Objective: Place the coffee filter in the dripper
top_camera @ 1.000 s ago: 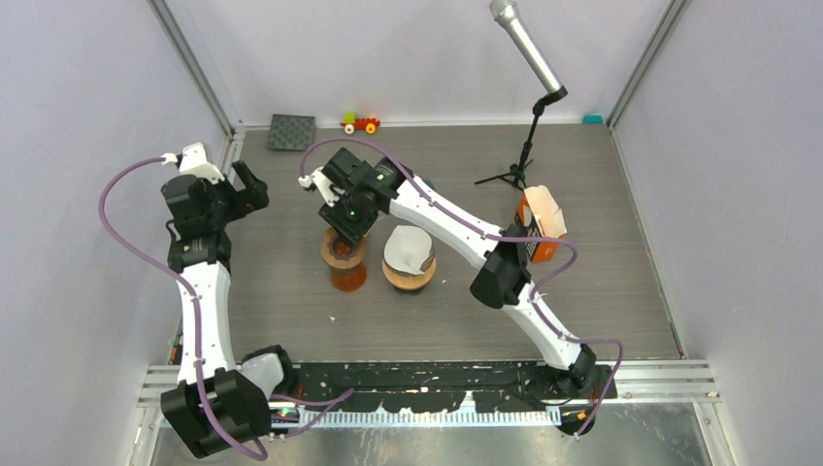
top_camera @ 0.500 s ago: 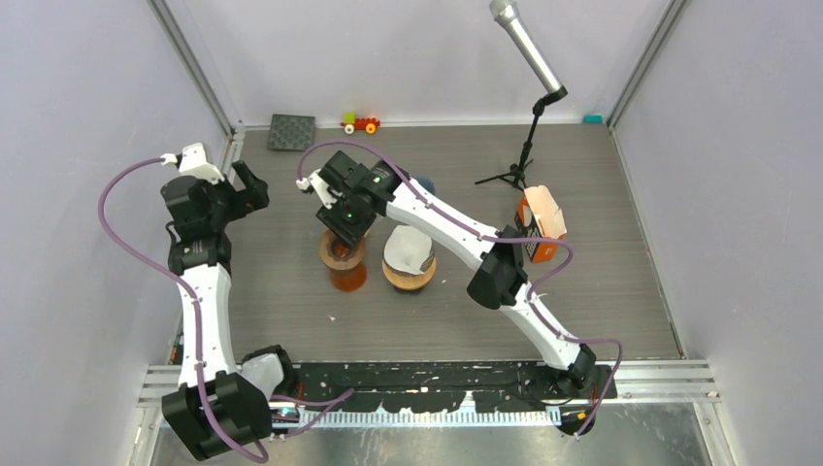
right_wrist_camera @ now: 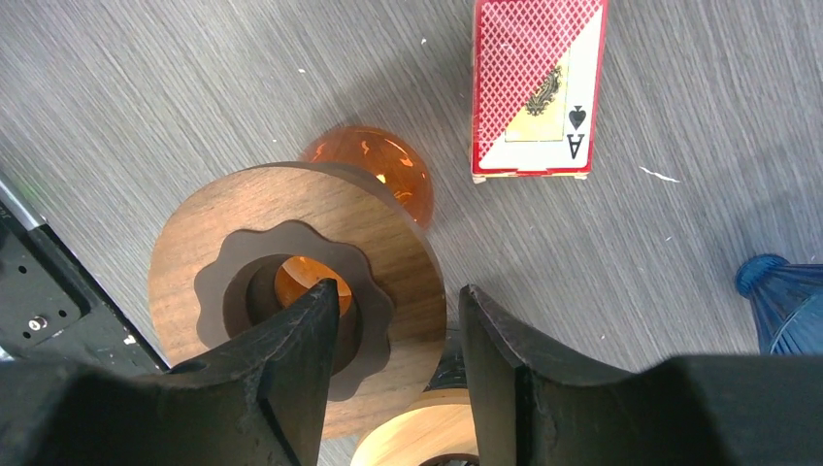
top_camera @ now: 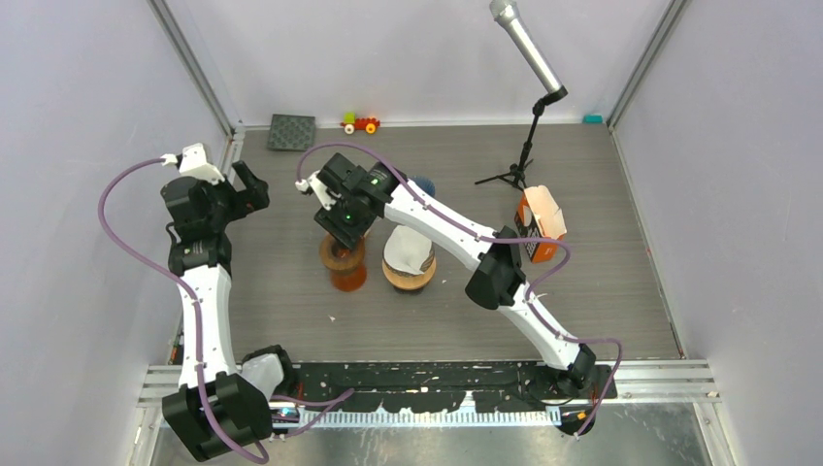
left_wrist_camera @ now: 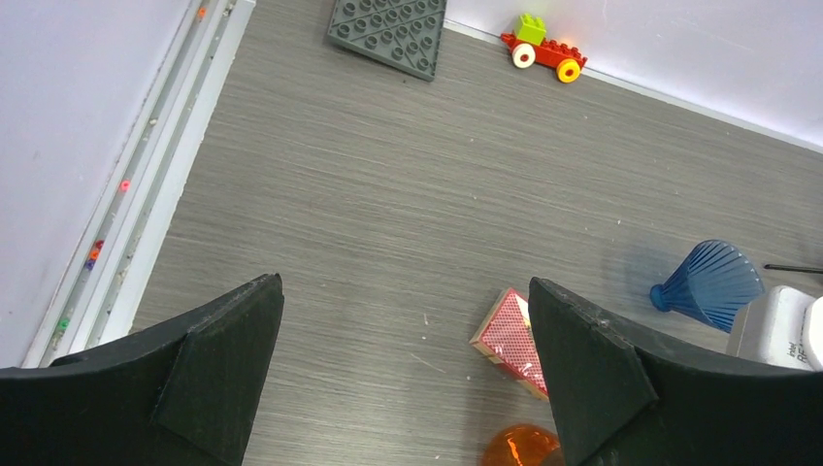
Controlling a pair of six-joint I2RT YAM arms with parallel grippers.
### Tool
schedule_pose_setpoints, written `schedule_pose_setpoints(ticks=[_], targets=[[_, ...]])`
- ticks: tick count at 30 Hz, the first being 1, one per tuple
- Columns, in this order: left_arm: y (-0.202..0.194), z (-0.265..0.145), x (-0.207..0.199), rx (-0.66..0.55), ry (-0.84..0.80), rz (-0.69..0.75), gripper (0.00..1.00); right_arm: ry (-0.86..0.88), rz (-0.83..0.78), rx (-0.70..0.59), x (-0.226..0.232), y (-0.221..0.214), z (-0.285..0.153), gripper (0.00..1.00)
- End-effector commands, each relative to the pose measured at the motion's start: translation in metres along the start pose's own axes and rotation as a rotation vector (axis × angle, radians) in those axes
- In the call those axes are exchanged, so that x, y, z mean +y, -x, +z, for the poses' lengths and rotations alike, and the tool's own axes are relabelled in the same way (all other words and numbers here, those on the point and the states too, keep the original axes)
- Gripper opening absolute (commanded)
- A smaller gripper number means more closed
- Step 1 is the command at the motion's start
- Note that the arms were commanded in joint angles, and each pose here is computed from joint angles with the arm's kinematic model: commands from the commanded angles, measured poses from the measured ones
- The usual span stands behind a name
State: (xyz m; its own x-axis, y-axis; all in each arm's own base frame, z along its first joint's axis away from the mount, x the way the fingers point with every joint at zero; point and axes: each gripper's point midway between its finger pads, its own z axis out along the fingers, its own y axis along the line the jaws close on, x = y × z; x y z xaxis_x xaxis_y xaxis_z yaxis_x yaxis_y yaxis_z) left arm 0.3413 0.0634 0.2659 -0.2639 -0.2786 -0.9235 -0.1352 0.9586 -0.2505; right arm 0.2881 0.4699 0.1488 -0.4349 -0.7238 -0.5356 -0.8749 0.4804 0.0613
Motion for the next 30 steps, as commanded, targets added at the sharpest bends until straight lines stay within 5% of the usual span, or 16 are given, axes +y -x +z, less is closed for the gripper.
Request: schedule_pose_setpoints(ticks=[1,30], targets=[[0.016,-0.003,-0.004,-0.064,-0.025,0.022,1.0,-0.022,-0.01,-0.093,0.002,0.025,-0.023,0.55],[0.012,-0.002,-0.011,-0.046,-0.072,0.025,1.0,-0.052,0.023,-0.156,-0.004,0.041,-0.023,0.63]])
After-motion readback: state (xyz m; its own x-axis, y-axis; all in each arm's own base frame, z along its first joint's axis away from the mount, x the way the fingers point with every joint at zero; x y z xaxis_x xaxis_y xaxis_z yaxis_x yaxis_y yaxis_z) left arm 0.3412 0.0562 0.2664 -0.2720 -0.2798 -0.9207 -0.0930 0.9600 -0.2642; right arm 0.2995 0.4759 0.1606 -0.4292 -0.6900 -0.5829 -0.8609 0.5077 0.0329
